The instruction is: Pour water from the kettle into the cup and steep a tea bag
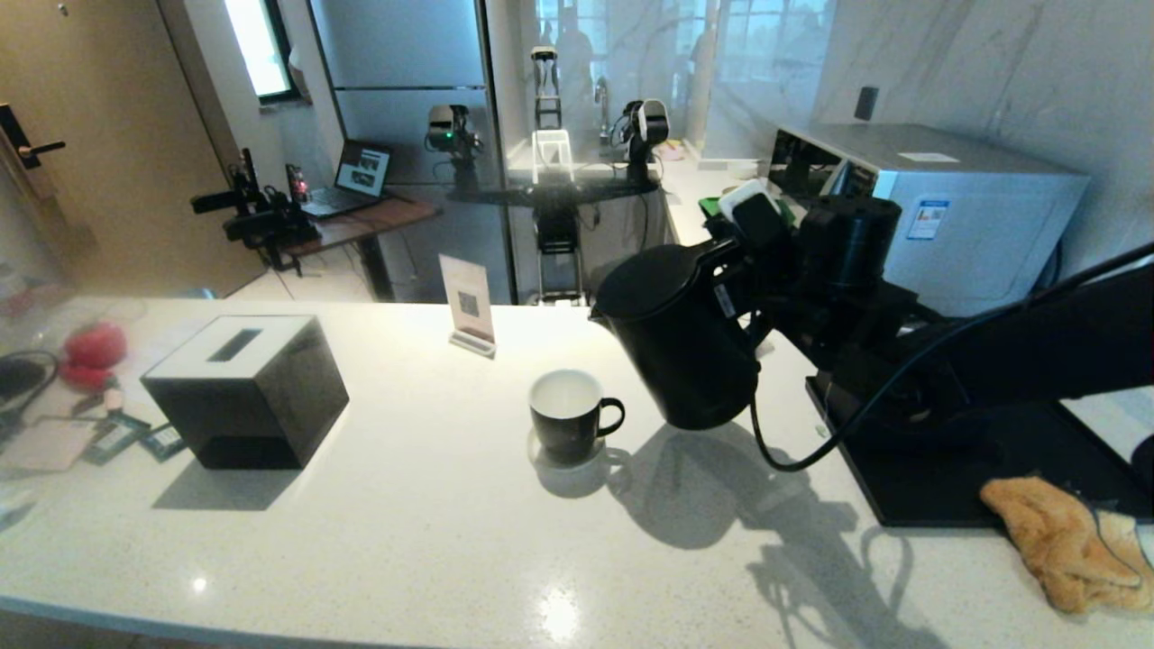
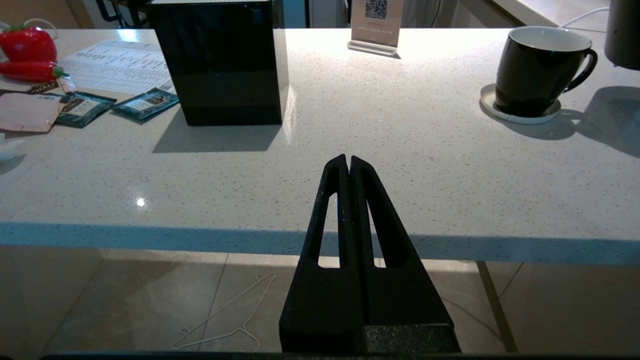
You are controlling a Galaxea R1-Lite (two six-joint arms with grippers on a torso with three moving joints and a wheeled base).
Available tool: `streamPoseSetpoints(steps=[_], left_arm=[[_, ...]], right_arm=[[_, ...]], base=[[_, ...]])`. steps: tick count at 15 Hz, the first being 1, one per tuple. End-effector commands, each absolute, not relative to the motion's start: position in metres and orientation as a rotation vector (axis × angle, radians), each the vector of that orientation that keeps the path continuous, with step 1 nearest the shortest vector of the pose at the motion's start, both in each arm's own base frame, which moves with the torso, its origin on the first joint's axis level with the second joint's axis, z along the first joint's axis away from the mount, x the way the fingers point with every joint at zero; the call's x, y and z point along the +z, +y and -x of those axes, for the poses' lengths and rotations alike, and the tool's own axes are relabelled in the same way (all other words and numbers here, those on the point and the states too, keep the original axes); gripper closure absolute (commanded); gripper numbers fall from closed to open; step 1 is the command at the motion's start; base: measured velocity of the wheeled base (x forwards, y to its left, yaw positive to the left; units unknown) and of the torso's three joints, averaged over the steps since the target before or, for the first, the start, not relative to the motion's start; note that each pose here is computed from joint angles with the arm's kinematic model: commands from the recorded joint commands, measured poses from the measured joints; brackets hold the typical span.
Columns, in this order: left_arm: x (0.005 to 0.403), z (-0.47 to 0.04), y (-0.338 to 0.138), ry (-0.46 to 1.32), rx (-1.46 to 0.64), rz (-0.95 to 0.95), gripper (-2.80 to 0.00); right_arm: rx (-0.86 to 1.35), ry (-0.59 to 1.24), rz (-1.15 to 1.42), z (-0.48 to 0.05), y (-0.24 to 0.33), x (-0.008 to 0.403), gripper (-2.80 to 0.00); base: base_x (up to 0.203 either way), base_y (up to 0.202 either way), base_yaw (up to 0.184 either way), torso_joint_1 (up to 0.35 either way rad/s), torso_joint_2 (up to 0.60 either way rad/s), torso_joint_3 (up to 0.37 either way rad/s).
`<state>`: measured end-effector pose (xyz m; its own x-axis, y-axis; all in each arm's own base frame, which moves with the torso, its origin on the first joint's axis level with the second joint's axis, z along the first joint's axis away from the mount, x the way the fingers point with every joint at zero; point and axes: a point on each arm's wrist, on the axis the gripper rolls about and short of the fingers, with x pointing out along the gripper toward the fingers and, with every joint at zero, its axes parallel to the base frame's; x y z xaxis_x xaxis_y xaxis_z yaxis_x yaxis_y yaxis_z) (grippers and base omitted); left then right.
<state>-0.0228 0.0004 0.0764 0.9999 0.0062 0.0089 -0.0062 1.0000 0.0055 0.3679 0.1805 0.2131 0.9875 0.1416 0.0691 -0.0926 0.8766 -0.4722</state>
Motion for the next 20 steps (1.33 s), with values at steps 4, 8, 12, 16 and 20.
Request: streamPoseSetpoints(steps=[4,8,12,16,20], left_arm=[[0.076,0.023,0.0,-0.008,0.006,-0.006,0.0],[0.076,0.023,0.0,-0.008,0.006,-0.006,0.0],[0.076,0.023,0.0,-0.008,0.006,-0.006,0.0],[0.076,0.023,0.0,-0.008,0.006,-0.006,0.0],[0.076,0.023,0.0,-0.008,0.006,-0.006,0.0]], right_arm=[[0.138,-0.124,0.522,-0.365,0.19,0.212,0.0],[0.131,-0.164,0.552,-0.366,0.192,0.21,0.0],[0.124,-0.196,0.596,-0.368,0.195,0.207,0.0],[0.166,-0.229,0.636,-0.37,0.197,0.204,0.0],[0.222,-0.252,0.685,-0.372,0.199,0.2,0.0]], base=[[0.0,0.0,0.0,0.0,0.0,0.0],[0.0,0.0,0.0,0.0,0.0,0.0],[0.0,0.0,0.0,0.0,0.0,0.0],[0.0,0.0,0.0,0.0,0.0,0.0],[0.0,0.0,0.0,0.0,0.0,0.0]])
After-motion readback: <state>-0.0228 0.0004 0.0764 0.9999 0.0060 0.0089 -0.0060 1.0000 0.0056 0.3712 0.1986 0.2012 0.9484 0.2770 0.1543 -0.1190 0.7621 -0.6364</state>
